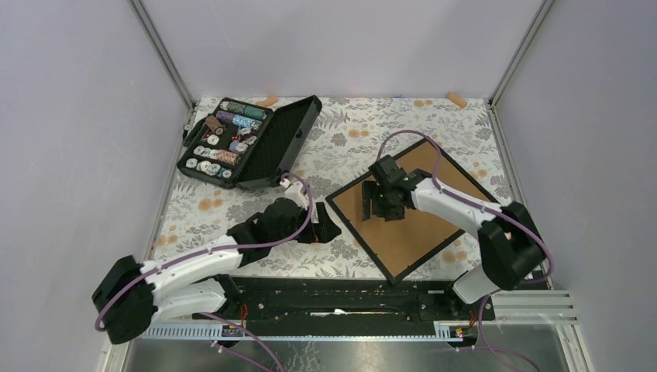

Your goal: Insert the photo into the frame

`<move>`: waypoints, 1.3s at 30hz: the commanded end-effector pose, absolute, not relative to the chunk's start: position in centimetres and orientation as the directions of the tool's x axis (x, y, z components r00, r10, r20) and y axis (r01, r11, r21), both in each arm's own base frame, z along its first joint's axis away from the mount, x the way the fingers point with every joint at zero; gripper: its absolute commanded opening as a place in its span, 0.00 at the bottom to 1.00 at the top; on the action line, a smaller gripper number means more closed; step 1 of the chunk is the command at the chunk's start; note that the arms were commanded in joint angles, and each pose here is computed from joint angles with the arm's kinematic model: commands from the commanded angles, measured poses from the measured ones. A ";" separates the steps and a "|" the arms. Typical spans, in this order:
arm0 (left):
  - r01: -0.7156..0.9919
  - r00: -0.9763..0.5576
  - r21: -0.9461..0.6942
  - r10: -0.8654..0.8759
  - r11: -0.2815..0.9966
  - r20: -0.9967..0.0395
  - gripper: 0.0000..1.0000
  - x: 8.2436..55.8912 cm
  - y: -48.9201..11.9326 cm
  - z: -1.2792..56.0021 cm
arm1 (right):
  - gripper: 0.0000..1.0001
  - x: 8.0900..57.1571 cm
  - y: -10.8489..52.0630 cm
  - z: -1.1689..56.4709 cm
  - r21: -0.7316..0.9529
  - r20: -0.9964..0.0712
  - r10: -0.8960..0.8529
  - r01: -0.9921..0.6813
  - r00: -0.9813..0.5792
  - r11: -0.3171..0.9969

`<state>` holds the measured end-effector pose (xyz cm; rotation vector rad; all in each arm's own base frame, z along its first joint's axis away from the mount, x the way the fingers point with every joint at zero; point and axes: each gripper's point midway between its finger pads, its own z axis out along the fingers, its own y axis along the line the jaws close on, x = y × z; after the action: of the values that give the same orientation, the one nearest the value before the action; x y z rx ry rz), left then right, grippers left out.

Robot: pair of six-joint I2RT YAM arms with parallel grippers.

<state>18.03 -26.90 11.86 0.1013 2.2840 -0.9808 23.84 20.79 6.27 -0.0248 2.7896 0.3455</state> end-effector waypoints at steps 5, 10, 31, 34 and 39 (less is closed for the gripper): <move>0.051 -0.863 -0.702 -0.322 0.710 -0.388 0.68 20.5 -29.2 7.3 | 0.56 26.2 24.1 5.8 0.171 -0.296 -0.142 -0.199 -0.945 0.965; -0.019 -0.846 -0.701 -0.384 0.713 -0.369 0.46 22.5 -29.9 5.3 | 0.43 26.5 25.4 4.1 0.137 -0.262 -0.217 -0.258 -0.940 0.956; -0.228 -0.784 -0.527 -0.476 0.819 -0.400 0.44 24.5 -27.4 -1.4 | 0.40 25.7 27.8 2.9 0.181 -0.268 -0.253 -0.306 -0.930 0.935; -0.238 -0.791 -0.512 -0.470 0.825 -0.391 0.42 24.2 -27.2 -2.2 | 0.40 25.7 28.0 3.0 0.192 -0.272 -0.246 -0.303 -0.930 0.934; -0.237 -0.802 -0.487 -0.452 0.841 -0.390 0.38 24.0 -27.0 -3.2 | 0.37 25.5 27.5 2.0 0.160 -0.245 -0.255 -0.298 -0.935 0.941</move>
<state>26.19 -30.89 2.37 -0.5151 2.3632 -0.8540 25.79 26.84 2.17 -0.4052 2.8750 0.2679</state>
